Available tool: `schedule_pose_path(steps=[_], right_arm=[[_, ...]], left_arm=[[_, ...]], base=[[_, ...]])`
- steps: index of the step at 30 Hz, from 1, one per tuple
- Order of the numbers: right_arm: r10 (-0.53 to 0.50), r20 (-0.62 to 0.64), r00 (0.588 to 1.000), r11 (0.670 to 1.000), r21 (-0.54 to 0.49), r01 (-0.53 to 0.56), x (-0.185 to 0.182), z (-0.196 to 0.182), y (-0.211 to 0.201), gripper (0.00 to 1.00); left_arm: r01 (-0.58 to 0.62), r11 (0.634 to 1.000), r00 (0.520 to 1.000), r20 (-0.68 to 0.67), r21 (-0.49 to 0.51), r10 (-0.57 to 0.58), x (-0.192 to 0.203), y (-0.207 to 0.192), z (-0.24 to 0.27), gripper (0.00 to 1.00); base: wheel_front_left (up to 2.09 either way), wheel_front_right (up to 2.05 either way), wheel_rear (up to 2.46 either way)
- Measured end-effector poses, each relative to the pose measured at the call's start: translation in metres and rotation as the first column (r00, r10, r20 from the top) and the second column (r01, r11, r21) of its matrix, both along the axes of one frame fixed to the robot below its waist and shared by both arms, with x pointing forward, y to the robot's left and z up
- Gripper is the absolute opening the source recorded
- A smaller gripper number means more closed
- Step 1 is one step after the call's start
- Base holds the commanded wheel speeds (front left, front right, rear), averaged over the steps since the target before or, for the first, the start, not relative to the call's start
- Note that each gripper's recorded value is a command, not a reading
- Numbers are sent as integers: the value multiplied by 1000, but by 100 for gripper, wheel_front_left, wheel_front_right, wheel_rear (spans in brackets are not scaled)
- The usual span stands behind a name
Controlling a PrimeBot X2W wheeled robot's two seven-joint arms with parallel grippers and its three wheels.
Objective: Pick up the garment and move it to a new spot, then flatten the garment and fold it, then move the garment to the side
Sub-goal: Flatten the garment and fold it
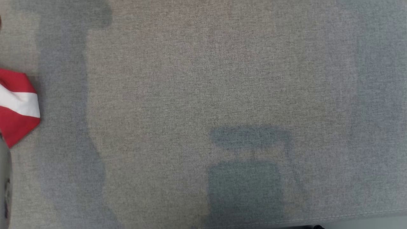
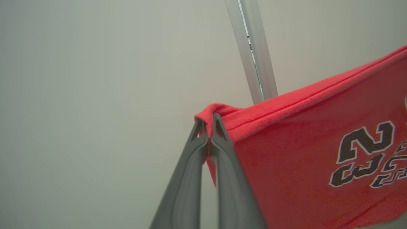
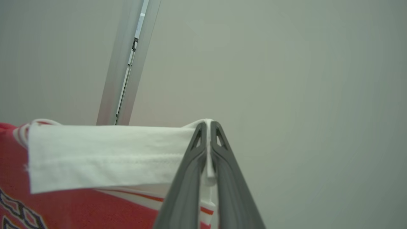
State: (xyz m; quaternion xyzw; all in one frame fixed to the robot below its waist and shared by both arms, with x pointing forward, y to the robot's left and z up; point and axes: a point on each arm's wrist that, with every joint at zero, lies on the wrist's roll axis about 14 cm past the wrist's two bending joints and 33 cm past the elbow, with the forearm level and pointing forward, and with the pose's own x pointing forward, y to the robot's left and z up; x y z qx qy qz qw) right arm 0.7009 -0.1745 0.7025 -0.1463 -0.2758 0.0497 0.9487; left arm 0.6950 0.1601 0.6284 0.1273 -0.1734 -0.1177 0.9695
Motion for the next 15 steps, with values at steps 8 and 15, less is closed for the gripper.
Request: schedule_pose_path(steps=[8, 15], right_arm=[[57, -299, 953, 995, 99, -28, -28, -138, -10, 0], [95, -512, 853, 977, 213, 19, -103, -227, -22, 0]], left_arm=[[-88, 978, 933, -360, -187, 15, -48, 7, -163, 0], [-220, 940, 827, -561, -263, 37, -133, 15, -237, 0]], base=[[0, 0, 0], [0, 0, 0]])
